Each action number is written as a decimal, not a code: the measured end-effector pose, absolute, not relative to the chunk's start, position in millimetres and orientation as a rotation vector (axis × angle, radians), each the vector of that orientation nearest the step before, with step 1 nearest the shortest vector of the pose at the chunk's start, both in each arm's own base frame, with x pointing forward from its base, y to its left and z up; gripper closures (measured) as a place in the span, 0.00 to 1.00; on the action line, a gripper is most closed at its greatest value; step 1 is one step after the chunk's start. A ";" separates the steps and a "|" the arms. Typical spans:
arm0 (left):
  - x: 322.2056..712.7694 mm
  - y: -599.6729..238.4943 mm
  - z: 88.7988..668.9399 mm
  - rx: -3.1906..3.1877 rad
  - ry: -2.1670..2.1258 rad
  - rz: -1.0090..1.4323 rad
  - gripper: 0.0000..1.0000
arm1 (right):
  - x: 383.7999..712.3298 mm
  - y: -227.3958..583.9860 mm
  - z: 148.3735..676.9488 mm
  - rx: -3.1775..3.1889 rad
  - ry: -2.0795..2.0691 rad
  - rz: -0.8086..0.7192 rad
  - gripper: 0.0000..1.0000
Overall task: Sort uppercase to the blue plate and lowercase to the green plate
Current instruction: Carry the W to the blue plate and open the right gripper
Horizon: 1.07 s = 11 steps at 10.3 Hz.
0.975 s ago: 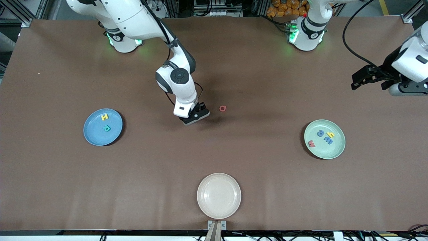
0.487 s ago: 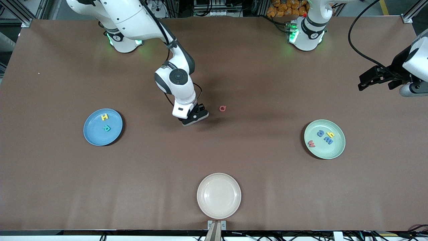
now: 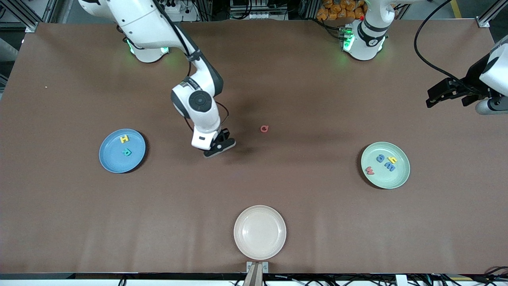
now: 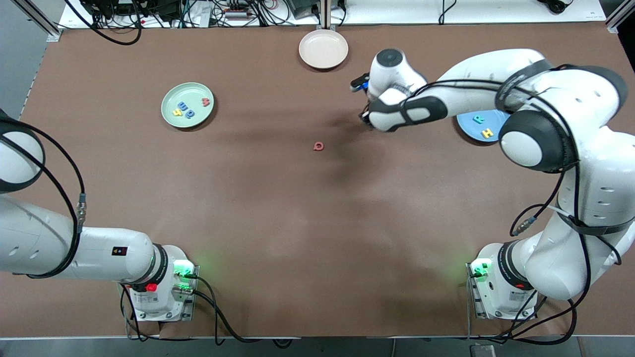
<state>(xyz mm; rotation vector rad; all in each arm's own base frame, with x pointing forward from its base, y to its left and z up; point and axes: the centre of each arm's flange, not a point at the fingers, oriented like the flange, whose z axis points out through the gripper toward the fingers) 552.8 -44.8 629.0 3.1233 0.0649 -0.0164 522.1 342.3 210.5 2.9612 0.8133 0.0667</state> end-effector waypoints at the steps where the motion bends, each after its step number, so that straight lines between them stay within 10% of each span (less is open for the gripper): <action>1: 552.9 -44.4 629.1 3.123 0.066 -0.016 0.00 | 532.3 321.5 219.2 2.937 0.850 0.024 0.59; 11: 552.7 -44.9 629.3 3.123 0.065 -0.017 0.00 | 593.9 23.9 242.4 2.856 1.134 -0.345 0.59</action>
